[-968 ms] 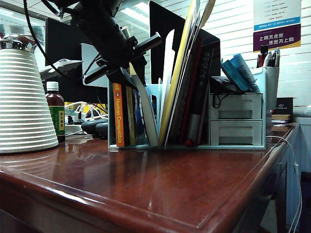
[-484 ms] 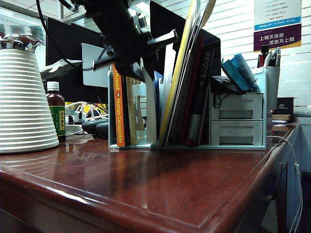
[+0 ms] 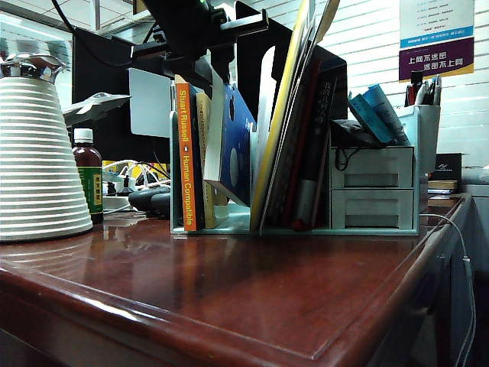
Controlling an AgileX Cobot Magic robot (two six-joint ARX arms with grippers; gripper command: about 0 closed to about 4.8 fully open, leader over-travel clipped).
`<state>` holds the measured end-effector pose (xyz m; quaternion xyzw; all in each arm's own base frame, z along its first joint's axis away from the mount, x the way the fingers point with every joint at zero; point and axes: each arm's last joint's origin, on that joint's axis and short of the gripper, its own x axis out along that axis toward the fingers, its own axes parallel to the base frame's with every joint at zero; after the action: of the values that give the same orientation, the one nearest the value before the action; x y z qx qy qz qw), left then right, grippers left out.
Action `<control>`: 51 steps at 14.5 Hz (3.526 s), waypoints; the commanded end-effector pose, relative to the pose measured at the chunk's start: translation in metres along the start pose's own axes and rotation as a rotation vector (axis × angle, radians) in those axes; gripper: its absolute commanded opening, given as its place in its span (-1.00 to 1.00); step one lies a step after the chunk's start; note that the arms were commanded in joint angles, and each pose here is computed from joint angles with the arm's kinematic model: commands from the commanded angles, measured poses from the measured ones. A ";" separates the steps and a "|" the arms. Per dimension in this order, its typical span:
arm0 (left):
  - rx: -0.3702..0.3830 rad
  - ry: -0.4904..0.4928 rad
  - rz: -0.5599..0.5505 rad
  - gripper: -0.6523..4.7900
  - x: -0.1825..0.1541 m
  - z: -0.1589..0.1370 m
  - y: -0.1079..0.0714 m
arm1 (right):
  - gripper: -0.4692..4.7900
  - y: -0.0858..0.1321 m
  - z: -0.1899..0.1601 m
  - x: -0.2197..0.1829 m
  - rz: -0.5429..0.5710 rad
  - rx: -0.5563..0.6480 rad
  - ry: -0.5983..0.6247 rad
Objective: Pick up the blue book and put it on the bookshelf.
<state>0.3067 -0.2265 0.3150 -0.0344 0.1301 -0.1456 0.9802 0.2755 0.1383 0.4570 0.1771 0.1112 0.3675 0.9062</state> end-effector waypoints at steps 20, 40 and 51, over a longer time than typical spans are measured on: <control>0.741 -0.555 -0.707 -0.78 -0.191 0.103 0.016 | -0.49 -0.009 -0.020 0.004 0.092 1.118 0.404; 0.049 -0.681 -0.197 1.00 -0.229 0.137 0.045 | -0.85 0.010 0.022 -0.001 0.376 0.716 0.104; -0.005 -0.575 0.006 1.00 -0.218 0.129 0.048 | -0.85 -0.001 0.031 0.012 0.180 0.107 -0.276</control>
<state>0.1509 -0.1107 0.4894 -0.0784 -0.1619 -0.1279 0.9753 0.2992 0.1401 0.4666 0.2896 0.0615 0.3911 0.8714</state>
